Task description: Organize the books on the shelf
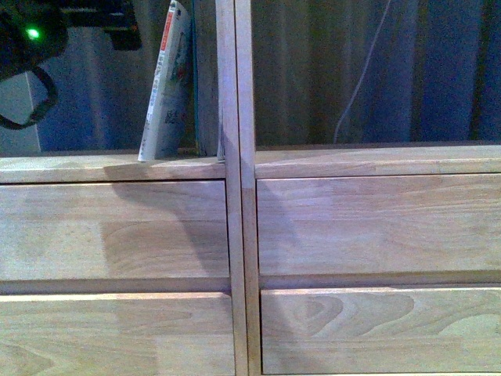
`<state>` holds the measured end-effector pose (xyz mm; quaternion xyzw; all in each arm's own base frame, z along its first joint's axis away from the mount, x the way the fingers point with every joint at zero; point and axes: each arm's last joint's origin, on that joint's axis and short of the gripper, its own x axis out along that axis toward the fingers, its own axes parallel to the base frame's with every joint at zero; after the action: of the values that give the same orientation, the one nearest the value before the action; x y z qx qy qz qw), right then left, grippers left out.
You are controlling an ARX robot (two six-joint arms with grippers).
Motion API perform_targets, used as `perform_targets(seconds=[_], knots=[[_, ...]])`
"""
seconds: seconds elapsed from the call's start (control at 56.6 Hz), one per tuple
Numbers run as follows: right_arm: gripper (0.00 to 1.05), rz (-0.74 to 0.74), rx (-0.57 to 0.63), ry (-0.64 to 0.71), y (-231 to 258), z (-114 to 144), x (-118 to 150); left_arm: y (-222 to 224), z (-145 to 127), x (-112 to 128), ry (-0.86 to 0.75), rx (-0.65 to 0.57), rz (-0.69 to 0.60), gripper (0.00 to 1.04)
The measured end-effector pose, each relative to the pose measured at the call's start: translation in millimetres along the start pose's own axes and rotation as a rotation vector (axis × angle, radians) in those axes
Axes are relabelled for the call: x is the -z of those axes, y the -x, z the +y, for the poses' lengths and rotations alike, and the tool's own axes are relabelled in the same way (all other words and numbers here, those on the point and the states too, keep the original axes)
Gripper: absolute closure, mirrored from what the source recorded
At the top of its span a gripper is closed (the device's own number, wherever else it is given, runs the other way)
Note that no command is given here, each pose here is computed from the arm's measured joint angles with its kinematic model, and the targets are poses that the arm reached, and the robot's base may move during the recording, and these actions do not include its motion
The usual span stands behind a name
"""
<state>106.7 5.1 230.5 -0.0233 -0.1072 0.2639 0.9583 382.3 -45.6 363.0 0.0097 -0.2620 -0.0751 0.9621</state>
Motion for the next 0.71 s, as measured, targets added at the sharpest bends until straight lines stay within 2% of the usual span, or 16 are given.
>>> perform_targets(seconds=[0.194, 0.46, 0.707], knots=[[0.07, -0.006, 0.041, 0.048, -1.0, -2.6, 1.9, 49.6, 15.2, -22.7, 0.073, -0.045, 0.148, 0.07], [0.07, 0.012, 0.163, 0.079, -0.8, -13.0, 3.9, 142.4, 19.8, -53.1, 0.12, 0.001, 0.18, 0.07], [0.07, 0.009, 0.297, 0.117, 2.0, -15.5, -2.8, 217.9, 25.4, -51.7, 0.21, -0.014, 0.285, 0.07]])
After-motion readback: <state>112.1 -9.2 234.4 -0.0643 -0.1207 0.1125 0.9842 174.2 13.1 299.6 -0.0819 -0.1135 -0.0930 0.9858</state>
